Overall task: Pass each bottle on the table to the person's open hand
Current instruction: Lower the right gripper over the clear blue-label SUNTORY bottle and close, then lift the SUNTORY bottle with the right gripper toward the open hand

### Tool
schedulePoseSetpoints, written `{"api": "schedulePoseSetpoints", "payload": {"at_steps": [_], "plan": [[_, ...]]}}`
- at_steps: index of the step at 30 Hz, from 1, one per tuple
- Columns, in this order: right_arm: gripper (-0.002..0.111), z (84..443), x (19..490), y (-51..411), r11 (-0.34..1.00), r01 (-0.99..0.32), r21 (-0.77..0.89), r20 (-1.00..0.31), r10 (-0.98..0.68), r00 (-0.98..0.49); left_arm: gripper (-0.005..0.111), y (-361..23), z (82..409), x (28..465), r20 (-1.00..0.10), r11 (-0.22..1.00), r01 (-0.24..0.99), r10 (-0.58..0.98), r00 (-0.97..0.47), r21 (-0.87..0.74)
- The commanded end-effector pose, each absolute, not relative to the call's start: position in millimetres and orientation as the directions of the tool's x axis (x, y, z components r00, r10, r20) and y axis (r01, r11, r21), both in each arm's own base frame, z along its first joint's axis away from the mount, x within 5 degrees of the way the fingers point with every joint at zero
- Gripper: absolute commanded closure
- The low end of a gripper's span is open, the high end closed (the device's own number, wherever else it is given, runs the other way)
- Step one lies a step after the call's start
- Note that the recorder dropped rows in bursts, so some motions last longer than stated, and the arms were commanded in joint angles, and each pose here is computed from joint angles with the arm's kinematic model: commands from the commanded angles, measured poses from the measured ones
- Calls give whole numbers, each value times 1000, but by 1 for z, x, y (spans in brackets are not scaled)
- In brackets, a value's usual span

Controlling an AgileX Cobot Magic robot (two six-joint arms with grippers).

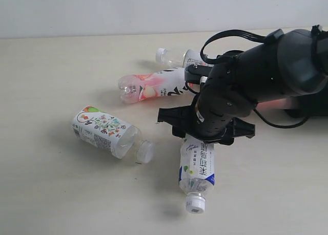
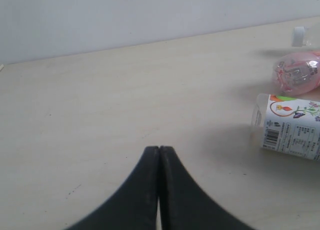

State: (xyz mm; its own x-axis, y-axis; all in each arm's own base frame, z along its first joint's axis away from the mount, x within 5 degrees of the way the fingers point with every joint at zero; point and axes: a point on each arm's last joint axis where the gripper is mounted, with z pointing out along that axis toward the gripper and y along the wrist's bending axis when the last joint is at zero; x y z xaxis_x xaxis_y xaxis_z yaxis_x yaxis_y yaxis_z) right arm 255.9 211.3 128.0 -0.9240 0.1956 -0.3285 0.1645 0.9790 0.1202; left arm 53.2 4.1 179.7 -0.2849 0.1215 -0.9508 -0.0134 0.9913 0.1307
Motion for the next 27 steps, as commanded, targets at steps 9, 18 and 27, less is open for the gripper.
{"api": "schedulePoseSetpoints", "payload": {"at_steps": [9, 18, 27], "plan": [[108, 158, 255, 214, 974, 133, 184, -354, 192, -915, 106, 4, 181, 53, -954, 992, -13, 116, -275, 124], [108, 217, 229, 204, 967, -4, 253, -324, 81, -942, 106, 4, 181, 53, -954, 992, -13, 116, -275, 124], [108, 308, 190, 140, 991, -92, 100, -445, -38, -895, 106, 4, 181, 53, -954, 992, -13, 116, -275, 124]]}}
